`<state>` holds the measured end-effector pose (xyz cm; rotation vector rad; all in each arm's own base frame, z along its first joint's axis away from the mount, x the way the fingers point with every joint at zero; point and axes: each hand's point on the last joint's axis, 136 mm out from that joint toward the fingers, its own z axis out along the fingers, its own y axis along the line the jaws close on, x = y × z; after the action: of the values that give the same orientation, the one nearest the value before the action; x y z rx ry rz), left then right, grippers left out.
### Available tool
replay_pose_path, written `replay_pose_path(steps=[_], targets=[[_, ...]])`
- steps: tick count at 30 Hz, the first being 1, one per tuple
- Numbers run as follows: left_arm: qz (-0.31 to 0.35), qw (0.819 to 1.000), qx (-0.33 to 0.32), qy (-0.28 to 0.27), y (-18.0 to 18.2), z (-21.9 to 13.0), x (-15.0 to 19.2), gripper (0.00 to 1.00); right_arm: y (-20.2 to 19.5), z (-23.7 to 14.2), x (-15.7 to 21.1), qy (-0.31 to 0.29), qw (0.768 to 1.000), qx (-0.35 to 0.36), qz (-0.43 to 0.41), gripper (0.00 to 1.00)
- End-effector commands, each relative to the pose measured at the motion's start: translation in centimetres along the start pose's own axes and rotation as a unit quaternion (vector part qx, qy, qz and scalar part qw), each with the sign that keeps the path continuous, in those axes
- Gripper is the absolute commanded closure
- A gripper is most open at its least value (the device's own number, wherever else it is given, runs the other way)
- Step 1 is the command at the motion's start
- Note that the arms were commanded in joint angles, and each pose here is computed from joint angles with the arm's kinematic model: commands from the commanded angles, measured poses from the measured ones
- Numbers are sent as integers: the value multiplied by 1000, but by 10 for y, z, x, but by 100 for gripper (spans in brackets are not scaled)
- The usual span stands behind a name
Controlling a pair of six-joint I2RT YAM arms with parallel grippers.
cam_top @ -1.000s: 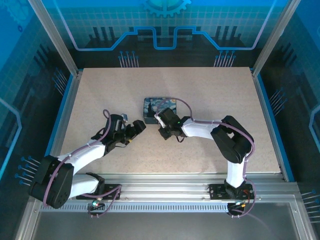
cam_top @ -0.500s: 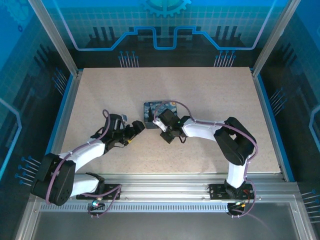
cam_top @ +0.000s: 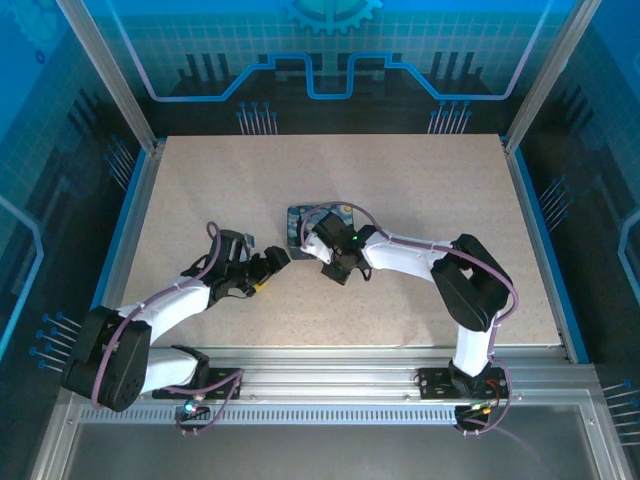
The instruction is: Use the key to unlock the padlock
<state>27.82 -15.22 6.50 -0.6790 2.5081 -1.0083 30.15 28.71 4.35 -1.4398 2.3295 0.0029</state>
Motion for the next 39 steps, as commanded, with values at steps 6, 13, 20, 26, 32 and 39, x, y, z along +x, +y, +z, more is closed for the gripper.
replay_pose_path(steps=[6,13,20,26,32,39], targets=[[10,1000,15,4,-13,-8,-2,8,9,-18,-7,-15,997,-17,-80,100],[9,1000,19,9,-16,-7,-2,9,5,-14,-11,-26,991,2,-129,100],[7,1000,18,10,-16,-7,-2,8,5,-11,-21,-30,986,9,-163,100],[8,1000,16,9,-16,-7,-3,8,6,-13,-25,-38,985,11,-166,100],[8,1000,16,6,-16,-8,-3,8,21,-20,-36,-55,981,10,-185,100],[8,1000,15,1,-15,-10,-4,8,31,-29,-39,-72,980,4,-186,100]])
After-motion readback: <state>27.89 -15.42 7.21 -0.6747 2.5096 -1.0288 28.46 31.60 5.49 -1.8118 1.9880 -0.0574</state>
